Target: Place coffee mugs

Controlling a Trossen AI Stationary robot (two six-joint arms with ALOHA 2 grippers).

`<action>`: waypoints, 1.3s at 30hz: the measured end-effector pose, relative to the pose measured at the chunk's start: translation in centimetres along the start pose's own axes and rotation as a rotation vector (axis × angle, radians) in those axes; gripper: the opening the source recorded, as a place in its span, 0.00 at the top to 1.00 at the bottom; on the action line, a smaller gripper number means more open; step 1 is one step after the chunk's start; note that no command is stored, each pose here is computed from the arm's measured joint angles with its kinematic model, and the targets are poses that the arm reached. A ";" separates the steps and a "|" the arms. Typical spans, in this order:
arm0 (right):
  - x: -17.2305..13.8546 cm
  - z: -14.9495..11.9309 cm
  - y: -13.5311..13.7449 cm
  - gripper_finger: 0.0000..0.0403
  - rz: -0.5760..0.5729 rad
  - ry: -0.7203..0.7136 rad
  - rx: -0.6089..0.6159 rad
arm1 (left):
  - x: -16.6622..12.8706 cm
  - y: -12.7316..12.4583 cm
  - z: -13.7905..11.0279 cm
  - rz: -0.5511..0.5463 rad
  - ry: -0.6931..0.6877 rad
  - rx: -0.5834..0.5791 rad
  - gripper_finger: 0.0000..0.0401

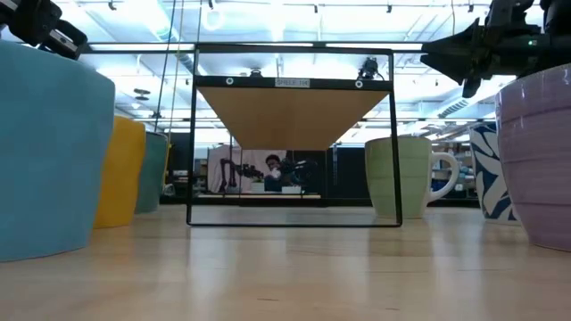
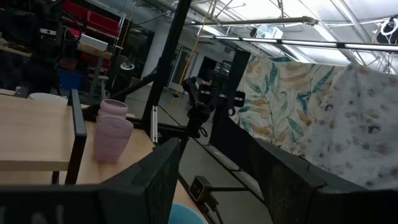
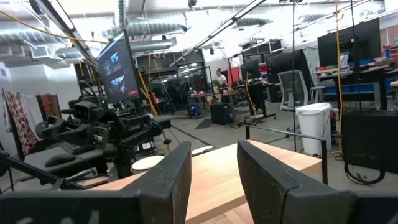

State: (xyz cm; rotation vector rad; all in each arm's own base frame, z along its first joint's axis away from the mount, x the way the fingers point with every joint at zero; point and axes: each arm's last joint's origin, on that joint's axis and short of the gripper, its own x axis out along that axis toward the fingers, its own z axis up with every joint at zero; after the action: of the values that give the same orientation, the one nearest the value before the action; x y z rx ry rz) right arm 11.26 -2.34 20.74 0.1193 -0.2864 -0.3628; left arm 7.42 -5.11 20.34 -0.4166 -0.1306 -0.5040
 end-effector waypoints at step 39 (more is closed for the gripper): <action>1.2 1.3 0.6 0.67 0.050 0.092 0.239 | -0.7 0.3 3.0 0.367 -0.342 0.219 0.48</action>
State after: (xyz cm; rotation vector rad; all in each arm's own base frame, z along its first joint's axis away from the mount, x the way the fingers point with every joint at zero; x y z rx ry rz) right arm 12.15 -2.27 22.34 0.3618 -0.2400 -0.2719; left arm 6.95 -3.34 22.80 -0.2992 -0.4264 -0.0512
